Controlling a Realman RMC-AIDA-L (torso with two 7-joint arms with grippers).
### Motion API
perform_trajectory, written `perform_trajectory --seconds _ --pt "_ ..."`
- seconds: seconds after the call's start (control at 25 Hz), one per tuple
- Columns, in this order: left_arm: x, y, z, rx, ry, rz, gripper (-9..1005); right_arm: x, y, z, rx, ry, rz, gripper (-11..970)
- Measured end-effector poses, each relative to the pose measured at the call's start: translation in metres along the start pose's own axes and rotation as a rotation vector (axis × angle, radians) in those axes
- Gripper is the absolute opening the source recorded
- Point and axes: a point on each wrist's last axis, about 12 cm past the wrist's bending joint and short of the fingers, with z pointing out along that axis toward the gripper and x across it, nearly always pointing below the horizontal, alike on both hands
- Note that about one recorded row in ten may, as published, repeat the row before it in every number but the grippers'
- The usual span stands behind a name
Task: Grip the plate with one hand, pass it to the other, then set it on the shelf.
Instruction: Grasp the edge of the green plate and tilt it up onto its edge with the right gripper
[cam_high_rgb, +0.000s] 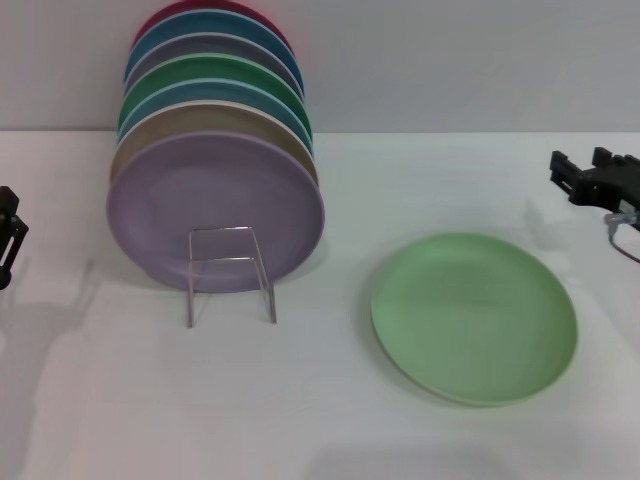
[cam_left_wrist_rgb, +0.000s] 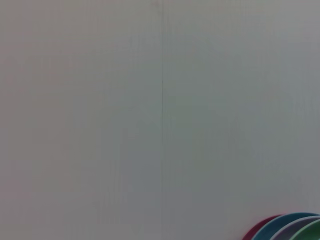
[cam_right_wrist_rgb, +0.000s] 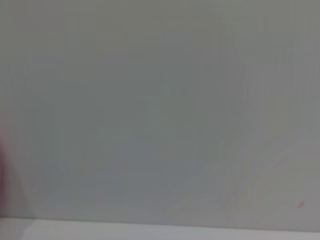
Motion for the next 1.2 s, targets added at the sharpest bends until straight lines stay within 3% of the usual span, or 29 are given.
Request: perform_trajectory --seconds 0.2,0.4,0.52,0.84,1.2 --pt "0.000 -0.001 0.001 0.001 -0.005 -0.005 817 -0.013 -0.013 0.000 0.013 0.045 -0.034 532" --pt "-0.001 -0.004 0.001 0.008 -0.009 -0.012 817 -0.032 -0.009 -0.001 0.017 0.138 -0.132 531" --pt "-0.001 -0.006 0.001 0.012 -0.010 -0.016 817 -0.044 -0.003 -0.002 -0.011 0.271 -0.152 531" --pt "0.000 -0.008 0.001 0.013 -0.007 -0.036 817 -0.051 0.007 -0.008 -0.085 0.521 -0.122 531" --pt "0.000 -0.009 0.000 0.009 -0.006 -0.042 817 -0.050 0.011 -0.015 -0.071 0.716 -0.150 530"
